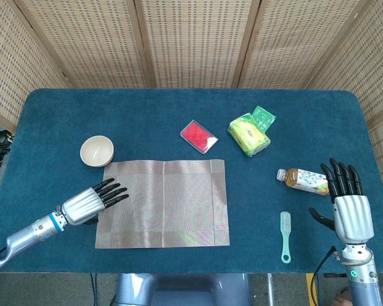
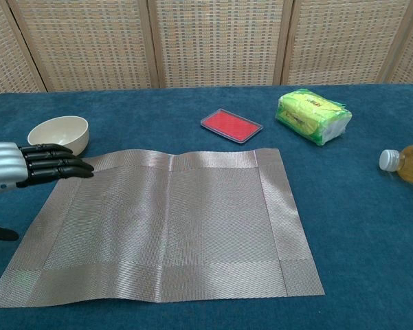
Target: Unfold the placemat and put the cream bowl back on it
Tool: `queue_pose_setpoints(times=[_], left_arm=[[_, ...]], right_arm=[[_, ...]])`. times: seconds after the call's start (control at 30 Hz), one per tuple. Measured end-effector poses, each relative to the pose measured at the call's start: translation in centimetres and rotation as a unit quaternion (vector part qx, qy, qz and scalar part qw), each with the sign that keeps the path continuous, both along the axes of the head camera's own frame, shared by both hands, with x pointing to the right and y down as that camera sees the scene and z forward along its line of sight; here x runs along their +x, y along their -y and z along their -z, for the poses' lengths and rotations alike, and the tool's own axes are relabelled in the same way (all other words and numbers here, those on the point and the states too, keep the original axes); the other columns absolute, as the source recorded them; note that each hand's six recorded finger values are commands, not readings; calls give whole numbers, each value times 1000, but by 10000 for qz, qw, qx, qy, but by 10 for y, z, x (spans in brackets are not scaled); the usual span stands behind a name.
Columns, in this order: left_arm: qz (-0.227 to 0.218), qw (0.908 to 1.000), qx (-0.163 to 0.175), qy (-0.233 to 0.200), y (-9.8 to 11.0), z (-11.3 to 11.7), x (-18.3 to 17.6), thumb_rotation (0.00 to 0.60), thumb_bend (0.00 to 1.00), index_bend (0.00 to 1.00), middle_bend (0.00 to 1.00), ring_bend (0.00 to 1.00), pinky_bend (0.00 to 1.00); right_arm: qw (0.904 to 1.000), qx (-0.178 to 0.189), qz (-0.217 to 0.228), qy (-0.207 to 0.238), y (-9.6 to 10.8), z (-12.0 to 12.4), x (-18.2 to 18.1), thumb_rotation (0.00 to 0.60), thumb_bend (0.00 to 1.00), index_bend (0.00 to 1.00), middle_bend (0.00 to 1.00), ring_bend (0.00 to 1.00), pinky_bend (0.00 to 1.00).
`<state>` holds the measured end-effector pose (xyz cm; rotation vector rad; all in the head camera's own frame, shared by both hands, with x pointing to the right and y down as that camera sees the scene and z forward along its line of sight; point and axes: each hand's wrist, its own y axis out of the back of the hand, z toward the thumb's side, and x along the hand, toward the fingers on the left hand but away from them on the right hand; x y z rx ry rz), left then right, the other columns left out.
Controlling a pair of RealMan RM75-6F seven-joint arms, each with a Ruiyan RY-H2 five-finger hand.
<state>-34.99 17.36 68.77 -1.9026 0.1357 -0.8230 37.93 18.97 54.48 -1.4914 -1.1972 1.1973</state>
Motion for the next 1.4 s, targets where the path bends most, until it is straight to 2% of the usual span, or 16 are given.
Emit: queue_pose_setpoints(times=[0.07,0.13,0.27,0.37,0.47,0.67,0.8,1.0,1.23,1.3,1.4], left_arm=[[223,9994,-32,-244,7,12,-2,600,0,0,0,0,0],[439,9983,102,-365,19,22,-4,600,0,17,0,0,0],[895,9941,472,-392,43,32,-12,600,0,188,0,0,0],[1301,9891,621,-293,62,34,-22,600,4,220,0,0,0],[1680,9835,663,-33,78,28,-35,600,56,240,0,0,0],[2533,9658,304,467,101,4,-63,600,242,269,0,0,0],[2970,9524,148,669,111,-14,-75,600,255,306,0,0,0],[3208,9425,-88,929,114,-42,-75,600,255,363,0,0,0],[3237,9404,-239,1017,116,-62,-62,600,263,441,0,0,0],[3233,9402,-252,1041,117,-65,-59,600,289,486,0,0,0],[3231,9403,-246,1043,119,-69,-53,600,340,613,0,0,0]], right_arm=[[10000,-2,5,5,0,0,0,600,0,0,0,0,0],[10000,0,9,3,0,0,0,600,0,0,0,0,0],[10000,7,8,16,0,1,0,600,0,0,0,0,0],[10000,19,0,30,0,2,0,600,0,0,0,0,0],[10000,10,0,44,0,2,0,600,0,0,0,0,0],[10000,-72,17,67,-1,-1,-1,600,0,0,0,0,0],[9999,-128,4,68,0,-3,0,600,0,0,0,0,0],[9998,-197,13,76,0,-7,-1,600,0,0,0,0,0],[9997,-228,-9,57,1,-10,0,600,0,0,0,0,0],[9997,-247,-15,57,1,-11,1,600,0,0,0,0,0],[9996,-267,-16,52,2,-12,1,600,0,0,0,0,0]])
